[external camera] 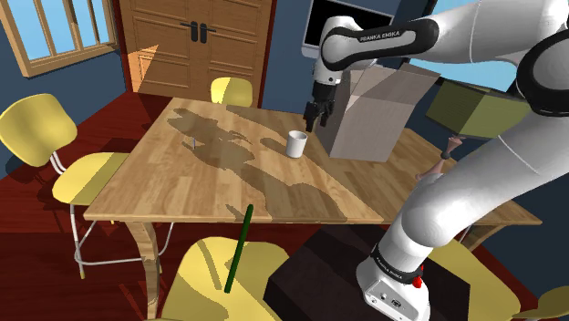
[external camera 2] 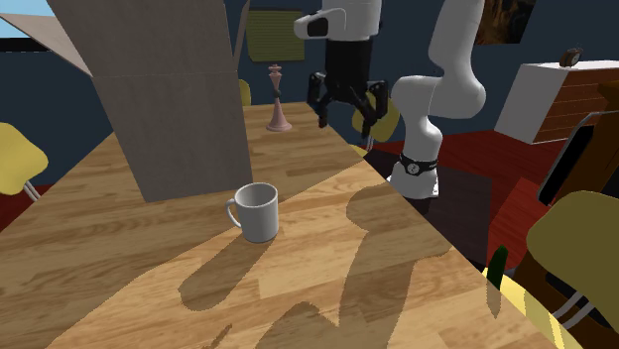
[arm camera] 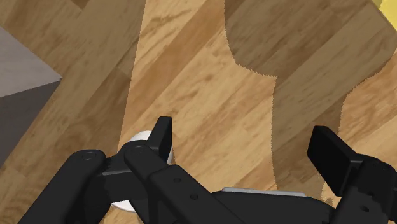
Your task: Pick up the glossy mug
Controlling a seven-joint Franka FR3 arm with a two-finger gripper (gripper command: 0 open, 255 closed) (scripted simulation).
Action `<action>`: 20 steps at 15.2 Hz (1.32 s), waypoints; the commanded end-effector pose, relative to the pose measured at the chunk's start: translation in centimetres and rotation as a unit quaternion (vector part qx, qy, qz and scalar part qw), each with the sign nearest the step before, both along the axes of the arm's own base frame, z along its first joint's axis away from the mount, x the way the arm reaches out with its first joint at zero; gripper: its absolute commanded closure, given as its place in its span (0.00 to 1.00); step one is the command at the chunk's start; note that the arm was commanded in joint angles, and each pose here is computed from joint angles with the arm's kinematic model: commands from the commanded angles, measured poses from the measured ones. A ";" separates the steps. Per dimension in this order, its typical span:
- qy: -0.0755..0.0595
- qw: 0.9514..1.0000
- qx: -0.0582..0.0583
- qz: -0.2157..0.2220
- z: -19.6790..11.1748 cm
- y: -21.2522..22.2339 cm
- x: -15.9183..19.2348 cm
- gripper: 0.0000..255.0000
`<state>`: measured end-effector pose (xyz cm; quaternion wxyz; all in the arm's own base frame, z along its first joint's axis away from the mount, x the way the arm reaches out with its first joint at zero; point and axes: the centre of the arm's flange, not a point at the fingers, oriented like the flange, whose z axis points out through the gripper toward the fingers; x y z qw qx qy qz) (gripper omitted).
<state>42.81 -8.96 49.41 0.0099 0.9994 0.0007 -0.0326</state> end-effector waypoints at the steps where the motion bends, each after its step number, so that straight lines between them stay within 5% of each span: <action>1: 0.002 1.000 -0.003 0.005 -1.6 -1.0 2.0 0.00; 13: 0.018 0.999 -0.020 0.029 -10.9 -7.2 13.5 0.00; 20: 0.019 0.999 -0.021 0.030 -14.4 -7.4 14.0 0.00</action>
